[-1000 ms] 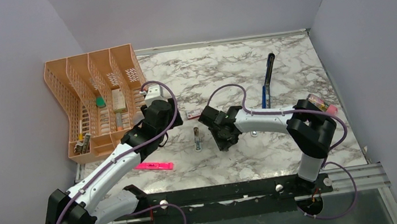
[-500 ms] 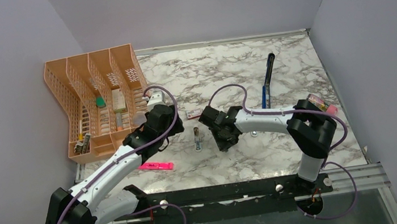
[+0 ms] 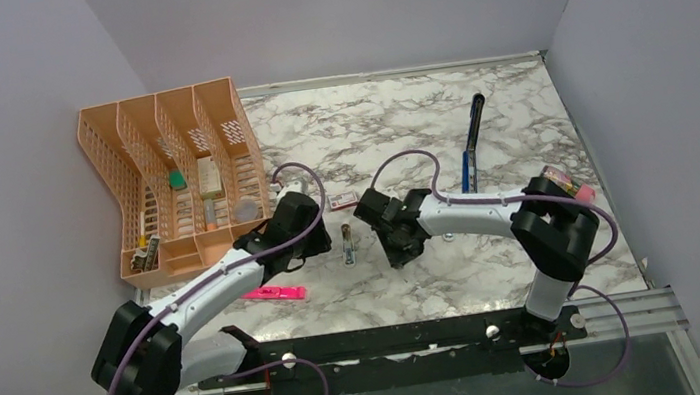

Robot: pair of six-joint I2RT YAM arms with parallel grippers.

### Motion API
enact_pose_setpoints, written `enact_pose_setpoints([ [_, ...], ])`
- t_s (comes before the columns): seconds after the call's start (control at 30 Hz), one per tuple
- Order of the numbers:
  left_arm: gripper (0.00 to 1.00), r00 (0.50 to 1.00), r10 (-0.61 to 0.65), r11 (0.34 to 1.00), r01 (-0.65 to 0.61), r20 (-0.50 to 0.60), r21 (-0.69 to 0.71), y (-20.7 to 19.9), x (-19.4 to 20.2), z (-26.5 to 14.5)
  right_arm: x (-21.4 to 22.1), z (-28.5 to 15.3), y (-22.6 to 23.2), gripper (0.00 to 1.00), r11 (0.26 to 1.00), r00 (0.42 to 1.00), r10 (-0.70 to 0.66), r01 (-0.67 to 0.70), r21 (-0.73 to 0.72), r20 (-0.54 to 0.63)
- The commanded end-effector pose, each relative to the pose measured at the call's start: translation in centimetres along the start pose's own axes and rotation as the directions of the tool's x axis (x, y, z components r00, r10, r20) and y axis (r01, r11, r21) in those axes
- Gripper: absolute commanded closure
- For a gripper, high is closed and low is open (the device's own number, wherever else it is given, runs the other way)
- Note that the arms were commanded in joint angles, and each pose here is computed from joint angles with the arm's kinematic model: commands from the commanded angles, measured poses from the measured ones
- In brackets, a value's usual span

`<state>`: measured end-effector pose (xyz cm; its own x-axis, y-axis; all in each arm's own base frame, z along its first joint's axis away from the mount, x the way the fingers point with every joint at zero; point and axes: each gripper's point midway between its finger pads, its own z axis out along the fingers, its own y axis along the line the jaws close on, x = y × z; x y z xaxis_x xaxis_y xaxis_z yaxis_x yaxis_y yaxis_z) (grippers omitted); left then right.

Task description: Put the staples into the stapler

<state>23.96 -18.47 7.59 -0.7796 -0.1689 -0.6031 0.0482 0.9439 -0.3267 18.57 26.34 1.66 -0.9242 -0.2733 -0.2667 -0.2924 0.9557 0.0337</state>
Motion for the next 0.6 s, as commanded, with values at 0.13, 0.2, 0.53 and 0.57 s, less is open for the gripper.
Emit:
enact_pose_setpoints([
  [0.13,0.57,0.994,-0.029,0.997,0.036,-0.107,0.062,-1.0,3.0,1.7,-2.4,-1.6,0.0,0.76,0.998,0.988,0.069,-0.069,-0.005,0.136],
  [0.2,0.59,0.991,-0.033,0.997,0.041,-0.13,0.064,-1.0,3.7,2.0,-3.3,-2.1,0.3,0.77,0.996,0.981,0.089,-0.087,-0.021,0.173],
  [0.53,0.7,0.975,-0.047,0.994,0.067,-0.216,0.085,-1.5,6.3,3.0,-6.0,-3.4,2.5,0.76,0.985,0.955,0.149,-0.12,-0.123,0.256],
  [0.57,0.7,0.974,-0.05,0.994,0.07,-0.222,0.08,-1.4,6.5,3.0,-6.3,-3.4,2.6,0.76,0.985,0.953,0.152,-0.122,-0.126,0.262],
])
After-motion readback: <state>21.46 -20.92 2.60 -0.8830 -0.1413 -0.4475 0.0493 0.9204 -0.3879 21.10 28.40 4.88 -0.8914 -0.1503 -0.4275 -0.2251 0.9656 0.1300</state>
